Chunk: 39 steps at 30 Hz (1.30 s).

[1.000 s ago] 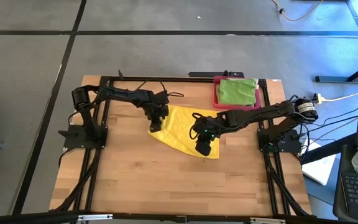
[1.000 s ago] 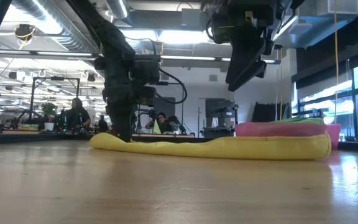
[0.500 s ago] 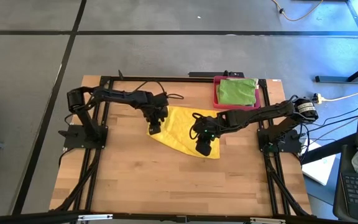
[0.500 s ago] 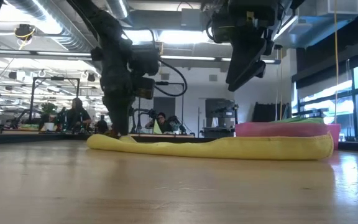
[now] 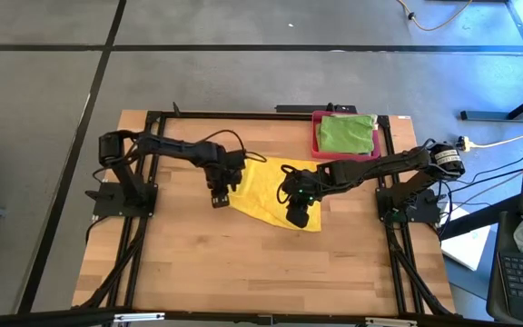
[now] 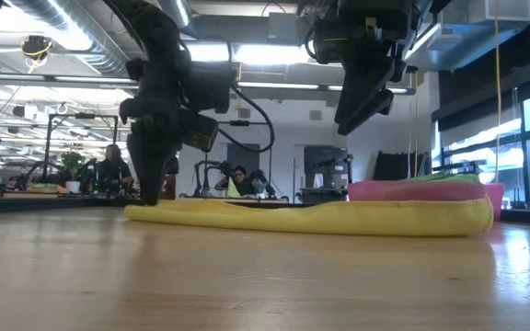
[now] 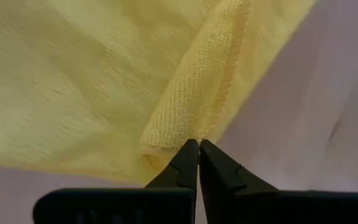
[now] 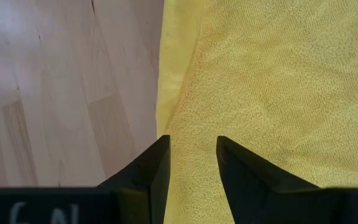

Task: Fold microfiber towels
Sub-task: Fold the yellow towel

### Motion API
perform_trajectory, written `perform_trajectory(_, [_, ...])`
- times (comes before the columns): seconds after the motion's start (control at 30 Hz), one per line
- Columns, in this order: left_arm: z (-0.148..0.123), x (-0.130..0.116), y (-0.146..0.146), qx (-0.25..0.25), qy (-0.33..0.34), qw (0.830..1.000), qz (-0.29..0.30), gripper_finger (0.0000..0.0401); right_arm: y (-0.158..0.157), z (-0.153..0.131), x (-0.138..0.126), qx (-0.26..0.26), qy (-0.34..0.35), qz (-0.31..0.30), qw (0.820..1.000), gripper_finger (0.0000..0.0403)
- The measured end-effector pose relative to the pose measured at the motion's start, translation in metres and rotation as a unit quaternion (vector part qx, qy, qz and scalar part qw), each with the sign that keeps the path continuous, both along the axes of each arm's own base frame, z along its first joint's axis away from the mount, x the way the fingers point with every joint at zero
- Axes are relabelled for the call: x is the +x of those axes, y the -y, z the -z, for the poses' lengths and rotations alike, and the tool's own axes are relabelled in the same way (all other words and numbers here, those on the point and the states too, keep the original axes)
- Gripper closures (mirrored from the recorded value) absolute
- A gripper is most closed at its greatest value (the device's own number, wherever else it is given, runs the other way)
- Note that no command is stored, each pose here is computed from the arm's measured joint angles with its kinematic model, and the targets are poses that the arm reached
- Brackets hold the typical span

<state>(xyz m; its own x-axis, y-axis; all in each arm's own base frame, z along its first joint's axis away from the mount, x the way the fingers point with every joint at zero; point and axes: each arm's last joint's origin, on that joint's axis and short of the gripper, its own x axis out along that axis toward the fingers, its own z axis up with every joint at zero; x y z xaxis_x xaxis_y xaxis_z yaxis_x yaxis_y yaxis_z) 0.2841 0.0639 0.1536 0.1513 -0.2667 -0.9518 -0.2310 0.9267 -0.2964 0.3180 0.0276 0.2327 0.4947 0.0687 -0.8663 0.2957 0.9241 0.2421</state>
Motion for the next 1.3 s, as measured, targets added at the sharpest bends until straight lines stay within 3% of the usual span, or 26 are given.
perform_trajectory(0.43, [-0.036,-0.006,0.056,-0.033,0.012,0.999,-0.033,0.0401,0.0,0.0,0.001,-0.006,0.005,-0.01,1.0,0.0269])
perform_trajectory(0.8, [-0.037,-0.004,0.112,-0.047,0.006,0.998,-0.033,0.0401,-0.002,0.0,0.0,-0.005,0.005,-0.012,1.0,0.0269])
perform_trajectory(1.0, [-0.037,-0.004,0.131,-0.053,0.007,0.997,-0.056,0.0401,-0.017,0.001,-0.003,0.001,-0.005,-0.024,1.0,0.0269])
perform_trajectory(1.3, [-0.044,0.009,0.149,-0.072,0.074,0.986,-0.132,0.0401,-0.052,0.0,-0.009,0.021,-0.003,-0.04,0.999,0.0269])
